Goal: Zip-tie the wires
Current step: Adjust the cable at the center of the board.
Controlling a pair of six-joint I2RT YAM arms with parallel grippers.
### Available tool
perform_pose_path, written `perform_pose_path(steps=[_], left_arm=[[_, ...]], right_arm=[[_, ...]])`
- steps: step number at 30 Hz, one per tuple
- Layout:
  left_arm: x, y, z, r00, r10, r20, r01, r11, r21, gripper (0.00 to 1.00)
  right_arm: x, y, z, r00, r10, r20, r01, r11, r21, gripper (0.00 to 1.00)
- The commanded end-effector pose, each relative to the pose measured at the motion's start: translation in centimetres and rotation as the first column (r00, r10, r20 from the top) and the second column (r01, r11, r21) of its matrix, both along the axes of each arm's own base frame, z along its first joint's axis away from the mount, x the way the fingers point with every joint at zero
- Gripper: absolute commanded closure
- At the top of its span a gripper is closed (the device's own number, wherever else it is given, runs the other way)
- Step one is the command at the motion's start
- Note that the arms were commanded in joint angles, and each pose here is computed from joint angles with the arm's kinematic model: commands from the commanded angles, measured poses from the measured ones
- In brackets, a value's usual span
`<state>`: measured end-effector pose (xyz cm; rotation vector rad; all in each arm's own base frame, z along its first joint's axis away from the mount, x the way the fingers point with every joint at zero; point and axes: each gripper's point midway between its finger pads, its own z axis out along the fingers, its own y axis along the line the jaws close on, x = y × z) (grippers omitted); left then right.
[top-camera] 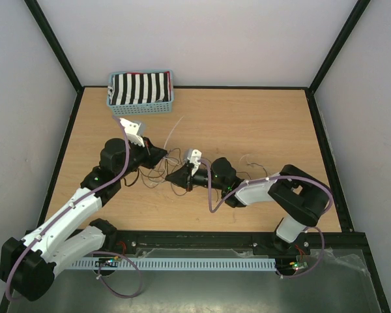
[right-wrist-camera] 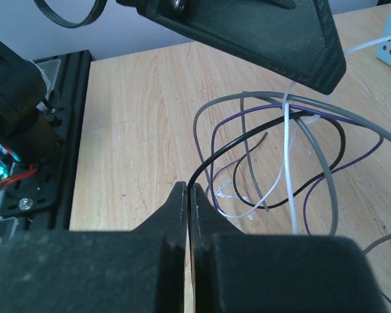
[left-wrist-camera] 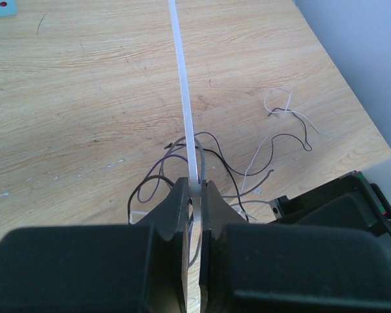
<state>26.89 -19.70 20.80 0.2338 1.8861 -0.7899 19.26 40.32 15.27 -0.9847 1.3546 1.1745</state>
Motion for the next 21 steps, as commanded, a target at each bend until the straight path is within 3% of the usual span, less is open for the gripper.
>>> perform_pose_path(steps=[1,10,21], left_arm=[[0.5,0.2,1.1,0.999,0.028,0.029,-0.028,1.000,-0.012,1.00],[0.9,1.2,0.4,0.997,0.073,0.015,-0.073,0.997,0.022,1.00],[1.3,2.9,-0.3,0.993,0.114,0.005,-0.114,0.992,0.053,1.00]], right_arm=[[-0.1,-0.6,2.4,0.998,-0.025,0.065,0.022,0.999,0.038,1.00],[0.4,-5.6,0.6,0.980,-0.172,0.104,0.184,0.975,-0.121,1.00],[0.5,-10.4,-0.6,0.946,-0.306,0.111,0.323,0.924,-0.203,1.00]])
